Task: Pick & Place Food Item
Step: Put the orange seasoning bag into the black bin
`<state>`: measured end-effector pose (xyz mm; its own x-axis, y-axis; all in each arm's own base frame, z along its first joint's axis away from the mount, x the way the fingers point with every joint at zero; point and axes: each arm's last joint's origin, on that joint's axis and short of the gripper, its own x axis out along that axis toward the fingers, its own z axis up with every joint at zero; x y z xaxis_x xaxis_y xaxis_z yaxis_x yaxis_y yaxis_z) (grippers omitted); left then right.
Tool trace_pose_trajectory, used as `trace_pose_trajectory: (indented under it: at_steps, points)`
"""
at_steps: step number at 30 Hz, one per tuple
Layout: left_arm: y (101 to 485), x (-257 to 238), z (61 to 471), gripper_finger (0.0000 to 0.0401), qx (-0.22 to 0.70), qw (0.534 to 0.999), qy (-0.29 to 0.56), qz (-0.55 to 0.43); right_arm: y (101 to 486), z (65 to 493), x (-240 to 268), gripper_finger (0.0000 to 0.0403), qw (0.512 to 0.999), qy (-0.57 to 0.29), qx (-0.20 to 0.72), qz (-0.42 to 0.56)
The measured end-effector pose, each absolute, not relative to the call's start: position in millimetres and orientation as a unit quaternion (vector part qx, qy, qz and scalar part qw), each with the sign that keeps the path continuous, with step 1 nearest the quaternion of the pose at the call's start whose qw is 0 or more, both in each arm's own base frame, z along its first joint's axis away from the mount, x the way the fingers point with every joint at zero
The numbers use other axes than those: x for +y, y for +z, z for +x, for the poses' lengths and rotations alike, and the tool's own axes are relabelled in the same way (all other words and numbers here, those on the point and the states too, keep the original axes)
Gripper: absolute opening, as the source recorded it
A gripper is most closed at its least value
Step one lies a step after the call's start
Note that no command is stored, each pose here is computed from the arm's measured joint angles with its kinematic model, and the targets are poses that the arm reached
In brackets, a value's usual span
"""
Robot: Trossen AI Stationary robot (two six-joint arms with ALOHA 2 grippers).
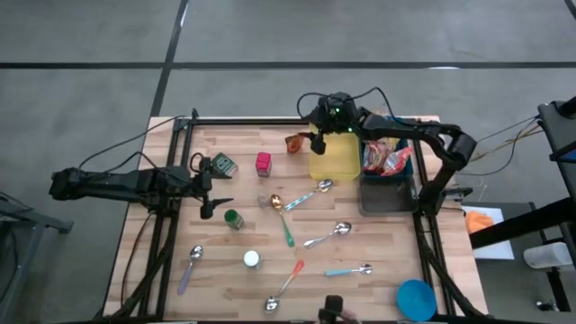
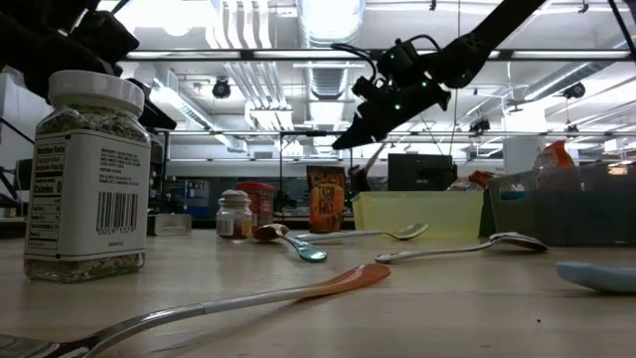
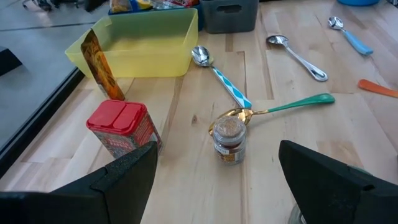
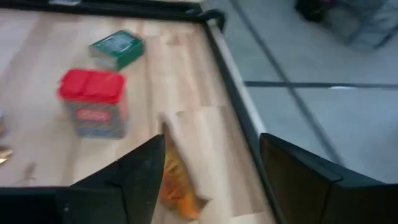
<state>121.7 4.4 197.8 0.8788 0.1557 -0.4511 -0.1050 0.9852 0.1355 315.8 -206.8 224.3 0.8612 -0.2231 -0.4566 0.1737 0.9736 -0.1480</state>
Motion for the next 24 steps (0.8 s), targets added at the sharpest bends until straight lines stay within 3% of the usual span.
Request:
trace_pose_trajectory:
  at_steps: [24]
  points:
    - [198, 4, 122, 0.034, 0.238, 0.967, 0.067, 0.054, 166, 331, -220, 0.0277, 0.957, -0.039, 0.286, -0.02]
